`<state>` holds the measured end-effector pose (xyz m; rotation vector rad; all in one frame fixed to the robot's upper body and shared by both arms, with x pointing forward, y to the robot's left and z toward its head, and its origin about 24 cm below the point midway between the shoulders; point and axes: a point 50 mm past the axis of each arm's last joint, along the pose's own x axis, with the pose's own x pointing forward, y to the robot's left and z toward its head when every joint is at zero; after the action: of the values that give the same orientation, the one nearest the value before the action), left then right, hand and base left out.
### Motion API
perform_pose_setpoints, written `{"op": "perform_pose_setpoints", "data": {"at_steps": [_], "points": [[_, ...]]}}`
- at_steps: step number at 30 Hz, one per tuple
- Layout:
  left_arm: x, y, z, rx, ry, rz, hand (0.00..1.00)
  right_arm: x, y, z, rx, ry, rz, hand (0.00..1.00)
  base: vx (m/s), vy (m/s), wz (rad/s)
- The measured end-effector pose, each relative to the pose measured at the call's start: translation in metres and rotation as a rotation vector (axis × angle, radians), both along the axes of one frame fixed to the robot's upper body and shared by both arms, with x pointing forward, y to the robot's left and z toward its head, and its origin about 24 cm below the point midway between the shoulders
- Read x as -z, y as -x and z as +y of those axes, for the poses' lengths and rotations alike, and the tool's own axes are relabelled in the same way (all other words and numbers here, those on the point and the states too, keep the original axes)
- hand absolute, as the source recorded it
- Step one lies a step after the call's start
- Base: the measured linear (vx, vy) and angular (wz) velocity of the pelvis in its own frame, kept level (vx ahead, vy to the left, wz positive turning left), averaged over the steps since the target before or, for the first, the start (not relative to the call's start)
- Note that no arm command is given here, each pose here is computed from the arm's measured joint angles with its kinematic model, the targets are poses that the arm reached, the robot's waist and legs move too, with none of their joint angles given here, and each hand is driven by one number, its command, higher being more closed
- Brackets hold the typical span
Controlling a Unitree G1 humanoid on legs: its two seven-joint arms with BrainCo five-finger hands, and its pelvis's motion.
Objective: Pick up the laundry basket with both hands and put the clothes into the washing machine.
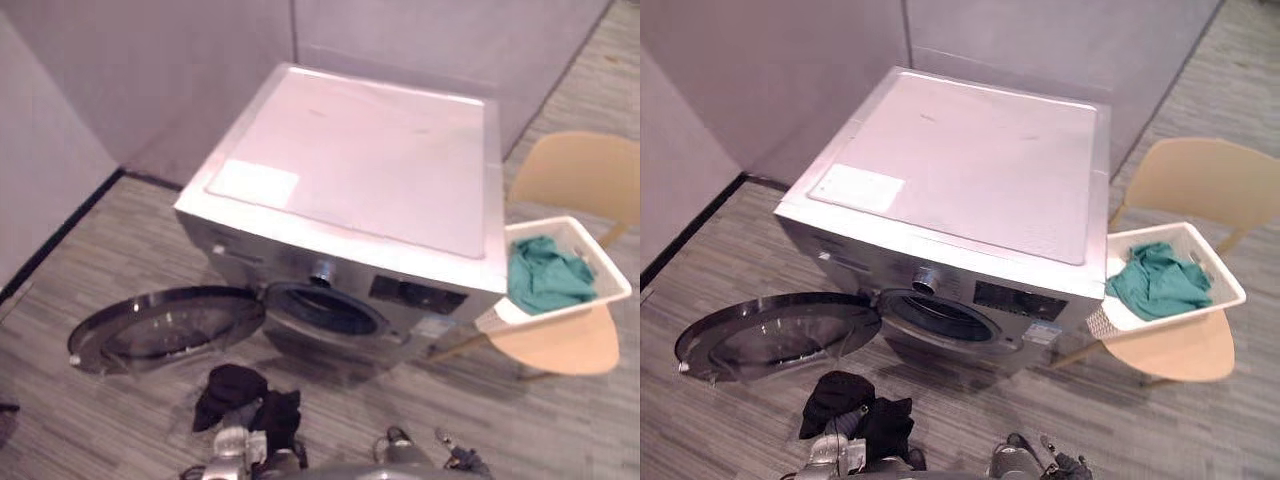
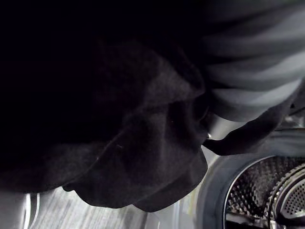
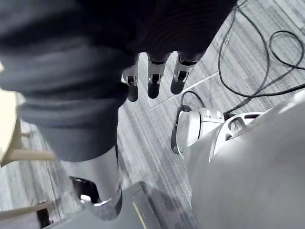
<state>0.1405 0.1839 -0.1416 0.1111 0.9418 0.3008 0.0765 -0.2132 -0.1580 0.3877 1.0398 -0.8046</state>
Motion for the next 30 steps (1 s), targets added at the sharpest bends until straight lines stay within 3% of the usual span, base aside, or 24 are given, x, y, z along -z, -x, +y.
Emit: {"op": "perform_pose_setpoints", "data": {"at_steps": [6, 11, 18, 25, 30], "points": [[-0.005, -0.010, 0.011, -0.031, -0.018, -0.033, 1.00, -0.002, -0.010, -0.002, -0.033, 0.014, -0.019, 0.00, -0.01, -0.147, -0.85], [-0.002, -0.009, -0.011, -0.041, 0.046, -0.028, 1.00, -0.001, 0.003, -0.015, 0.019, 0.034, 0.011, 0.00, -0.04, -0.127, -0.05], [0.001, 0.000, -0.017, -0.075, 0.091, -0.014, 1.00, 0.003, 0.030, -0.012, 0.035, 0.023, 0.072, 0.00, -0.10, -0.063, 0.32], [-0.013, -0.011, -0.006, -0.099, 0.060, -0.113, 1.00, -0.001, 0.014, -0.009, -0.017, 0.036, 0.023, 0.00, -0.03, 0.050, -0.03], [-0.006, 0.005, -0.011, -0.114, 0.078, -0.063, 1.00, -0.008, -0.002, -0.009, -0.045, 0.064, -0.041, 0.00, -0.06, 0.058, -0.47]]}}
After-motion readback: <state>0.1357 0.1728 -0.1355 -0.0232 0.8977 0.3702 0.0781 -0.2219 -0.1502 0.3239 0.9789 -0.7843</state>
